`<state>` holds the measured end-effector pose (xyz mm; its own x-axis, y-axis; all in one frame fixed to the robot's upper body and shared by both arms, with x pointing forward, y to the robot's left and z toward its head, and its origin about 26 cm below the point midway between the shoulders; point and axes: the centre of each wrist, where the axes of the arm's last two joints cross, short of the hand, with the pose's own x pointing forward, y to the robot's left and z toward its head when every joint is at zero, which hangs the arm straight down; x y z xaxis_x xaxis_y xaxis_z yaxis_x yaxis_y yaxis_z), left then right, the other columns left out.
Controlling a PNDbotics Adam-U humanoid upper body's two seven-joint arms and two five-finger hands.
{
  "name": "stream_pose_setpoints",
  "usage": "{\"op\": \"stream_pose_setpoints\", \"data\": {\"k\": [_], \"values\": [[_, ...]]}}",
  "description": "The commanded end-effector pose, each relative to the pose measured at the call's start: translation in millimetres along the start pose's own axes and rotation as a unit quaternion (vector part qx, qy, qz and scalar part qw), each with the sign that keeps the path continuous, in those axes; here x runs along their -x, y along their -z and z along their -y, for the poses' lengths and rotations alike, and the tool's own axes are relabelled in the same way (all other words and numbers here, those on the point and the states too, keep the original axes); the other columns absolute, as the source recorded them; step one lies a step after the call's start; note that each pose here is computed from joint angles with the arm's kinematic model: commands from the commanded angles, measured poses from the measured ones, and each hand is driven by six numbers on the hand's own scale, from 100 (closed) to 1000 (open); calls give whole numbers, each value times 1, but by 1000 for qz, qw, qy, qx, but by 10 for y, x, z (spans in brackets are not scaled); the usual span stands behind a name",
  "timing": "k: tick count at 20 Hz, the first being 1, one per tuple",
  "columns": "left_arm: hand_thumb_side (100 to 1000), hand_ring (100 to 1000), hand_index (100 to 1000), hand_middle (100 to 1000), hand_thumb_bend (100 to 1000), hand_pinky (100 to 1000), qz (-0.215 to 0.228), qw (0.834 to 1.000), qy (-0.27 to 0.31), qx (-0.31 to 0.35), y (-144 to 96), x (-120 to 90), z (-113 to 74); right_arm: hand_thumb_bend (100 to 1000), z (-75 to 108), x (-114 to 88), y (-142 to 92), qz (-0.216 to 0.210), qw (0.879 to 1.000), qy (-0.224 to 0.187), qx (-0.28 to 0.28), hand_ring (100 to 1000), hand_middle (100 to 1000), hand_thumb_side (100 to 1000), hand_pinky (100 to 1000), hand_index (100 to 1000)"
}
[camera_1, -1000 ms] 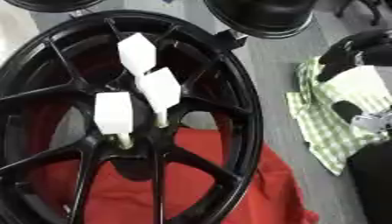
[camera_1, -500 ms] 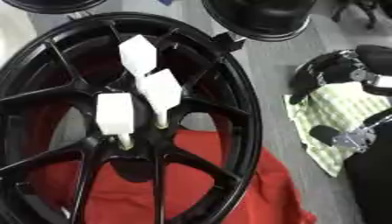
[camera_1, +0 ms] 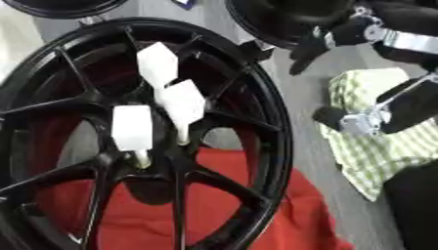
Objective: Pull the pin out of the wheel hub.
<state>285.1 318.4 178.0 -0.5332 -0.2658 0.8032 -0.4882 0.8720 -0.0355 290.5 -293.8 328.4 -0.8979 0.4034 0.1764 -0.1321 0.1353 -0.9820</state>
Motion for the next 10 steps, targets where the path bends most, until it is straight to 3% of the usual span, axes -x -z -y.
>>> {"op": "stream_pose_setpoints", "data": {"k": [1,10], "values": [[790,575,668,656,100,773,21,1000,-2,9,61,-98,-2,316,62,48,73,-13,1000,25,-10,829,681,266,865,778],[788,575,668,656,100,774,27,1000,-8,10,94,-126,10,347,91,249,232,-47,994,76,-59,851,714,305,873,821]]}}
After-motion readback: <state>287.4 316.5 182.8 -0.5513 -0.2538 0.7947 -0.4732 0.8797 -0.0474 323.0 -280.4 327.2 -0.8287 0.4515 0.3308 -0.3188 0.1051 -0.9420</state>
